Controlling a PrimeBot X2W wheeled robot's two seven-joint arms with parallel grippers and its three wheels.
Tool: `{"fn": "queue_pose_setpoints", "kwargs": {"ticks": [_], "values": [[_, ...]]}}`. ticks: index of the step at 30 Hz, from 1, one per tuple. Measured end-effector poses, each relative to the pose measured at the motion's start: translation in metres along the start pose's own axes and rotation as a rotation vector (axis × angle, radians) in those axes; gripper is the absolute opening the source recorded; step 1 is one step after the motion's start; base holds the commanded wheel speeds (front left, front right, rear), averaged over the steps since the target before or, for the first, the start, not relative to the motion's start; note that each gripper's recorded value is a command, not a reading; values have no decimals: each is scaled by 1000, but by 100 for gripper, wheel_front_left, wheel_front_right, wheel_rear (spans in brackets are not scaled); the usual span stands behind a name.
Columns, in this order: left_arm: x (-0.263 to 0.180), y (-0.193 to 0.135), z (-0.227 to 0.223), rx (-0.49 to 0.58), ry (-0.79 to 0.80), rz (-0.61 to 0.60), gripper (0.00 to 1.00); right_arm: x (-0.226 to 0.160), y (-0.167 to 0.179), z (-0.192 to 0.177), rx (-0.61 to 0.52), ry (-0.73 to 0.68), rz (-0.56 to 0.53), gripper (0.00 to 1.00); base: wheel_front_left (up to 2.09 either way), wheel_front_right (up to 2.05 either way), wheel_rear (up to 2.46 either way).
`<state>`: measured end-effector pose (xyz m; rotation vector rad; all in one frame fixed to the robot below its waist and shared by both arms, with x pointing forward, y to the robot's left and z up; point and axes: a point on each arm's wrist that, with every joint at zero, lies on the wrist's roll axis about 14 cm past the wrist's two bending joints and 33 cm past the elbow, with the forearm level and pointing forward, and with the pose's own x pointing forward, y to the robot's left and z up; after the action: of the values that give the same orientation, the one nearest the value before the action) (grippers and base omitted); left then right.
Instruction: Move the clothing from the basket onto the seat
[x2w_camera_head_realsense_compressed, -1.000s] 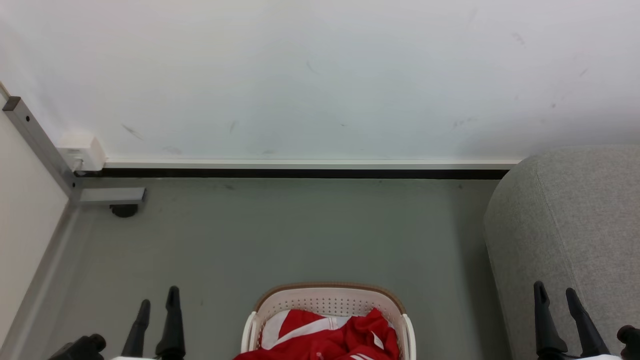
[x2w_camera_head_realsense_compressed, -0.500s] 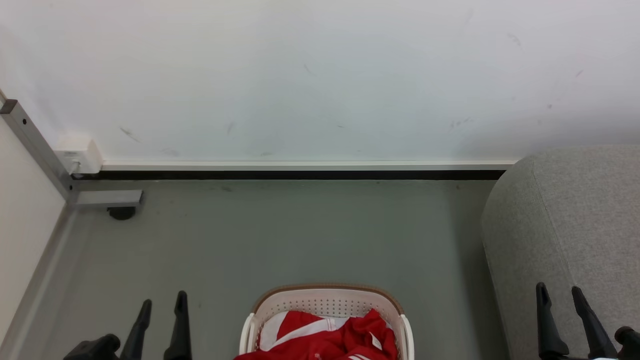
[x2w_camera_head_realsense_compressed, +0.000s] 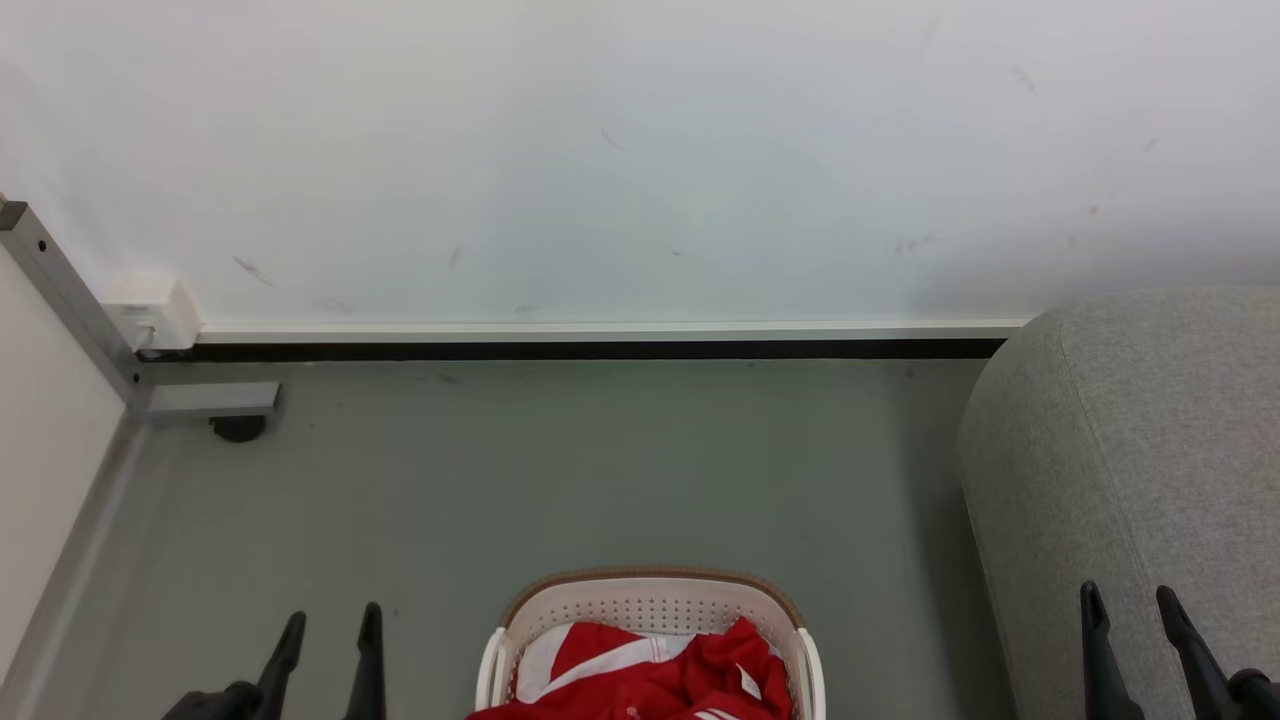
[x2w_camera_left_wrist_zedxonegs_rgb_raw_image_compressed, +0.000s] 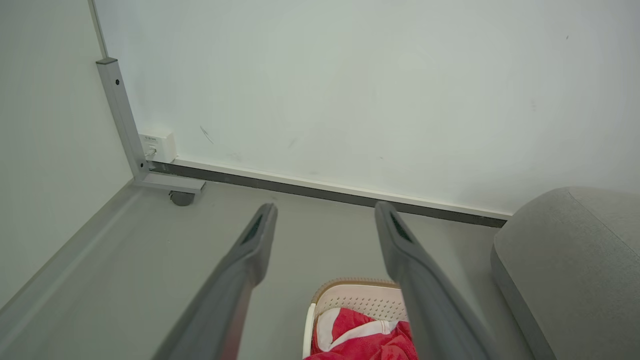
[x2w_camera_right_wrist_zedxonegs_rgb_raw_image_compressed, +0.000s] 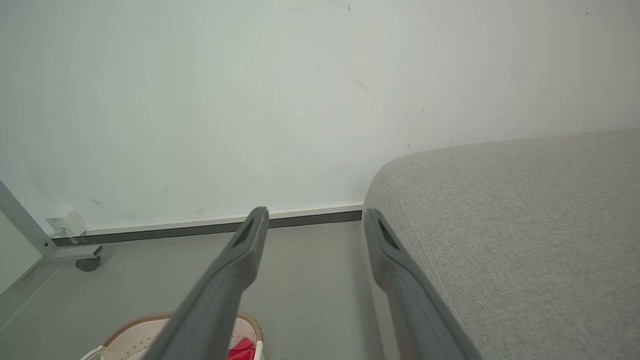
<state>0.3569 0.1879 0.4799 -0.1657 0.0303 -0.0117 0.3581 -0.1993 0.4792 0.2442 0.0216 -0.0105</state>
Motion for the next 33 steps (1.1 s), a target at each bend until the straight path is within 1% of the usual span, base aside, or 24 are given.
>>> {"fn": "queue_pose_setpoints", "kwargs": {"ticks": [15, 26, 33], "values": [[-3, -4, 0, 110, -10, -34, 100, -3, 1, -3, -93, -2, 13, 100, 0, 0, 0], [-3, -13, -5, 165, -8, -83, 100, -5, 5, -8, -101, 3, 22, 100, 0, 0, 0], [-2, -15, -8, 171, -1, -93, 100, -6, 7, -12, -105, 12, 28, 100, 0, 0, 0]]}}
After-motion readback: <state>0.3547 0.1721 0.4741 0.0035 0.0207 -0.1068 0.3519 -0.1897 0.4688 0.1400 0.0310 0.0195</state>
